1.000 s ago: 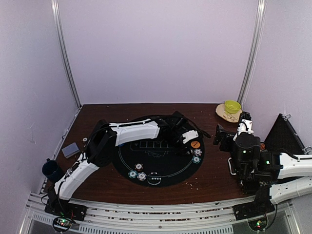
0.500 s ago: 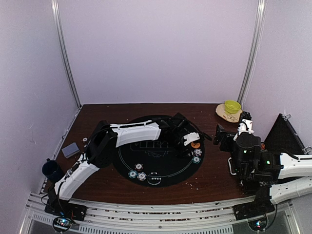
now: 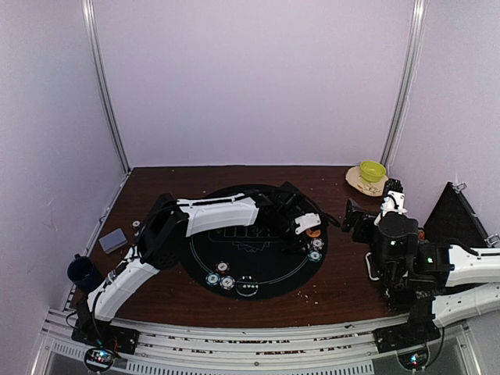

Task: Distribute texas hold em gaming equipment
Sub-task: Place the poker chips pile at the big blind area.

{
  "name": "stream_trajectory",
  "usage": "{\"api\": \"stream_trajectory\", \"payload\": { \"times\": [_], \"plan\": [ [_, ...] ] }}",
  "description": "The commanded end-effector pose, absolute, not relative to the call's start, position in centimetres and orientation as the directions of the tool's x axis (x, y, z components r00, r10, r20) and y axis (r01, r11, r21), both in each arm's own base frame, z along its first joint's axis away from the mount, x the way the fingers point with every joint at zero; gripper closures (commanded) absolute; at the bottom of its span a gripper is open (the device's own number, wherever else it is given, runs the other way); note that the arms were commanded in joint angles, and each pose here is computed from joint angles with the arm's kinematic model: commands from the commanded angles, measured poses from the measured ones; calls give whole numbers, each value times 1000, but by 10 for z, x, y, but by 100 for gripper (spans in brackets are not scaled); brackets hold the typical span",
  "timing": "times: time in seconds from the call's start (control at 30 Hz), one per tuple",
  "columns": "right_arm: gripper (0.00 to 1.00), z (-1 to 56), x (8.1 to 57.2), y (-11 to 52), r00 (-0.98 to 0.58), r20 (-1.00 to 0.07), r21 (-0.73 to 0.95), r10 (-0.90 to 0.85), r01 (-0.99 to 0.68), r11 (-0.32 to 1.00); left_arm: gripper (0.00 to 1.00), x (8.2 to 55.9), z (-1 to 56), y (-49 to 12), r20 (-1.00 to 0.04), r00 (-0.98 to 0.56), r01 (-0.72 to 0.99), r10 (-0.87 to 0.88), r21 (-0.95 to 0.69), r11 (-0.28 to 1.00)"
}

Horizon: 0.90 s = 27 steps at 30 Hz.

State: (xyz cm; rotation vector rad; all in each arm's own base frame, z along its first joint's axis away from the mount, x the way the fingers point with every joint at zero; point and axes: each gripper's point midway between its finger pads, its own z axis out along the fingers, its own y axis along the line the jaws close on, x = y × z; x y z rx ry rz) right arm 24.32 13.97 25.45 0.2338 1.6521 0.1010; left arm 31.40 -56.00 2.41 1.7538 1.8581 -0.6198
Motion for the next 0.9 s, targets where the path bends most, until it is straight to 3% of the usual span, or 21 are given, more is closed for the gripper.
{"api": "stream_trajectory", "payload": {
  "times": [0.0, 0.43, 0.87],
  "plan": [
    [0, 253, 243, 143, -86, -976, 195, 202, 81, 977, 53, 323, 26, -554, -630, -24, 994, 776, 69, 87],
    [0, 252, 243, 145, -90, -977, 189, 195, 76, 979, 52, 338, 25, -550, -615, -25, 980, 788, 139, 140],
    [0, 252, 244, 145, -91, -977, 185, 192, 76, 980, 52, 325, 32, -546, -616, 1, 990, 787, 114, 87]
  ]
}}
